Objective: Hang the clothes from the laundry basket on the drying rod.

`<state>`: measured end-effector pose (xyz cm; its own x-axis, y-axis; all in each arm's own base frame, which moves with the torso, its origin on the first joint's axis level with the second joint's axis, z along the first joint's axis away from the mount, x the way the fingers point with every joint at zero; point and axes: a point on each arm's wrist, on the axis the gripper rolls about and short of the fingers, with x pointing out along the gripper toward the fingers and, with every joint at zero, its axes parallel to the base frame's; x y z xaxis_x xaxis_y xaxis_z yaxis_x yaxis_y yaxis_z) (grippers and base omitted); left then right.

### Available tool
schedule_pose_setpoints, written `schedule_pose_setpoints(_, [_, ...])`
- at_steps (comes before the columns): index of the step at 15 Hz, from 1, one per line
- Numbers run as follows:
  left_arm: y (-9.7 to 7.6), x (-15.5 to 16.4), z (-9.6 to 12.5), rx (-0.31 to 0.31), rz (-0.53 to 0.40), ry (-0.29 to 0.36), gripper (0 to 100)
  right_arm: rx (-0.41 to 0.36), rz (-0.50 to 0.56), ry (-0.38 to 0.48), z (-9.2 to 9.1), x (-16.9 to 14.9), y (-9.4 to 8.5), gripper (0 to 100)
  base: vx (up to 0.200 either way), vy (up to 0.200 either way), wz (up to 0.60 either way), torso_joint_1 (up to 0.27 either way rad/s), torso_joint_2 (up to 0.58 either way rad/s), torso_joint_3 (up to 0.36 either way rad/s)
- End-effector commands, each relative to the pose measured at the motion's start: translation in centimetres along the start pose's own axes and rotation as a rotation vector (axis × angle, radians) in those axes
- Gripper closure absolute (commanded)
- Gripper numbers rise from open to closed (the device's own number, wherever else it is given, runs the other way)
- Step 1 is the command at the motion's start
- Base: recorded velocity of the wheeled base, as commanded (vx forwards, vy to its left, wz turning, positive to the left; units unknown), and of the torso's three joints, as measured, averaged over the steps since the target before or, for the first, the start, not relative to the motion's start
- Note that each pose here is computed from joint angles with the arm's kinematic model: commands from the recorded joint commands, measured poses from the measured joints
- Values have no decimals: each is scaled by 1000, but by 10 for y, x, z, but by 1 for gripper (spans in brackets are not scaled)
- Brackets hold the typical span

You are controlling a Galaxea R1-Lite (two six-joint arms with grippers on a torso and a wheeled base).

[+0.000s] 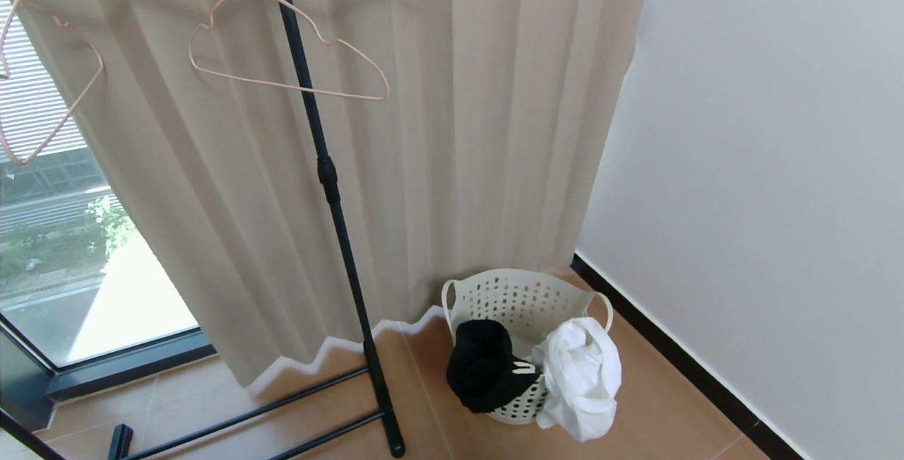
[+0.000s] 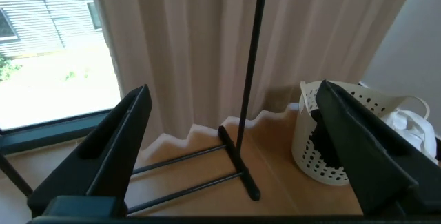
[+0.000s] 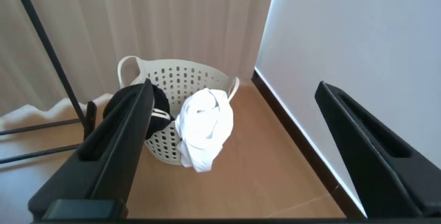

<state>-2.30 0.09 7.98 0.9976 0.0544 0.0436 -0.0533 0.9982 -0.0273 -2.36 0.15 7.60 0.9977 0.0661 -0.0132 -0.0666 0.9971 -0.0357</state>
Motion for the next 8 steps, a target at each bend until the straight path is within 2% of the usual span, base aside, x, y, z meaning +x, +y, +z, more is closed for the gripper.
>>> schedule_pose_setpoints(1, [0, 0, 0, -1, 1, 1, 0, 0, 0, -1, 0, 0, 0, 0, 200, 0, 0, 2, -2, 7])
schedule_pose_setpoints(5, [0, 0, 0, -2, 1, 1, 0, 1, 0, 1, 0, 0, 0, 0, 200, 0, 0, 4, 1, 4])
schedule_pose_setpoints(8, [0, 0, 0, -4, 2, 1, 0, 1, 0, 1, 0, 0, 0, 0, 0, 0, 0, 0, 0, 0])
